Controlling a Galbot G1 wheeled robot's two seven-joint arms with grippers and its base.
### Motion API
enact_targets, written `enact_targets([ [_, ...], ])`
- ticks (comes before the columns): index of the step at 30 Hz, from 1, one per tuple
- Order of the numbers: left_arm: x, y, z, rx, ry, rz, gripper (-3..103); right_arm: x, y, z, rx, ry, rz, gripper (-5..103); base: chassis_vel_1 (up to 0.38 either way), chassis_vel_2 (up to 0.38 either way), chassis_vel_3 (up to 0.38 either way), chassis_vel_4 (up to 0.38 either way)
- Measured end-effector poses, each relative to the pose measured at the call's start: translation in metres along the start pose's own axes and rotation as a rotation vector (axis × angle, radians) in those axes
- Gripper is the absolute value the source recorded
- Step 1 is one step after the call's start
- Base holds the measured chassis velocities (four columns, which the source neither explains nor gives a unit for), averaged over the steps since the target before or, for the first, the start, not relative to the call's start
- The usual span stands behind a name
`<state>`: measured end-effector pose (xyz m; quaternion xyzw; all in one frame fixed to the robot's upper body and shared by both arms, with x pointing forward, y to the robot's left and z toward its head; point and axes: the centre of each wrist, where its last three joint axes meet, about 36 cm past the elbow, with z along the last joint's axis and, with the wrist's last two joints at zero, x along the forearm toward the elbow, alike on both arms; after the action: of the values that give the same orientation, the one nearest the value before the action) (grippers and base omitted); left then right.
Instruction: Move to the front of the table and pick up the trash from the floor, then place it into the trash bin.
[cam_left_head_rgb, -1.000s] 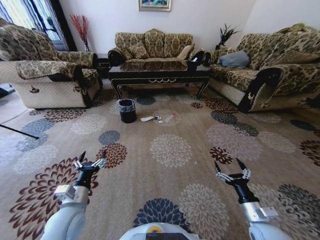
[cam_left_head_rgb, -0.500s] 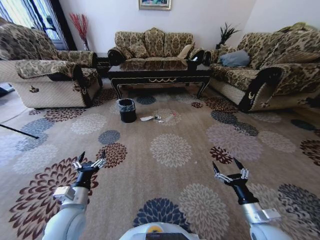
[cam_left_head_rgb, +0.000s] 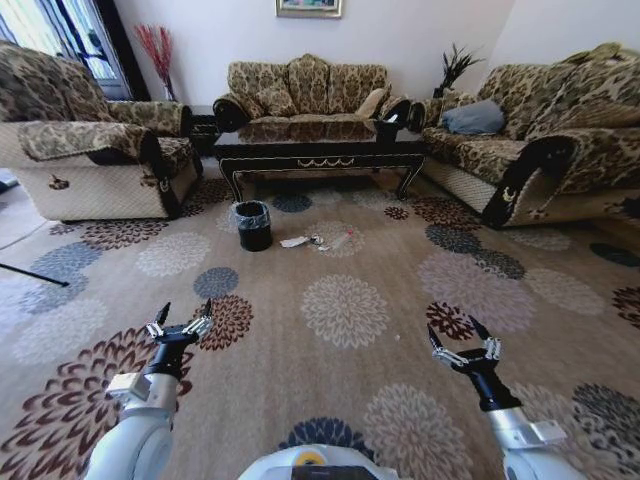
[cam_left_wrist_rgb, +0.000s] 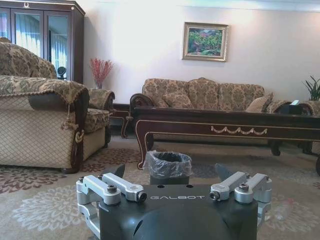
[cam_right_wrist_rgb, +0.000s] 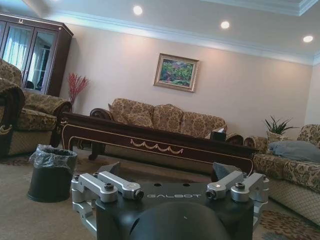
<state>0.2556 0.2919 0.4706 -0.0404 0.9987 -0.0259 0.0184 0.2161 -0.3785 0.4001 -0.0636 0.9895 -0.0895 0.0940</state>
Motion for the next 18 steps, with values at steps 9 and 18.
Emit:
enact_targets([
  [9,-0.0001,0.0024,0.0019,0.002,-0.002,-0.009,100,-0.0011,0.0012,-0.0002,-0.002,0.005,-0.008,100,-0.073,0.062,0.077,-0.059],
  [18,-0.0017,0.0026,0.0025,0.006,-0.005,-0.009,100,-0.0003,0.0004,-0.0015,-0.002,0.005,-0.023,100,-0.079,0.082,0.081,-0.067],
])
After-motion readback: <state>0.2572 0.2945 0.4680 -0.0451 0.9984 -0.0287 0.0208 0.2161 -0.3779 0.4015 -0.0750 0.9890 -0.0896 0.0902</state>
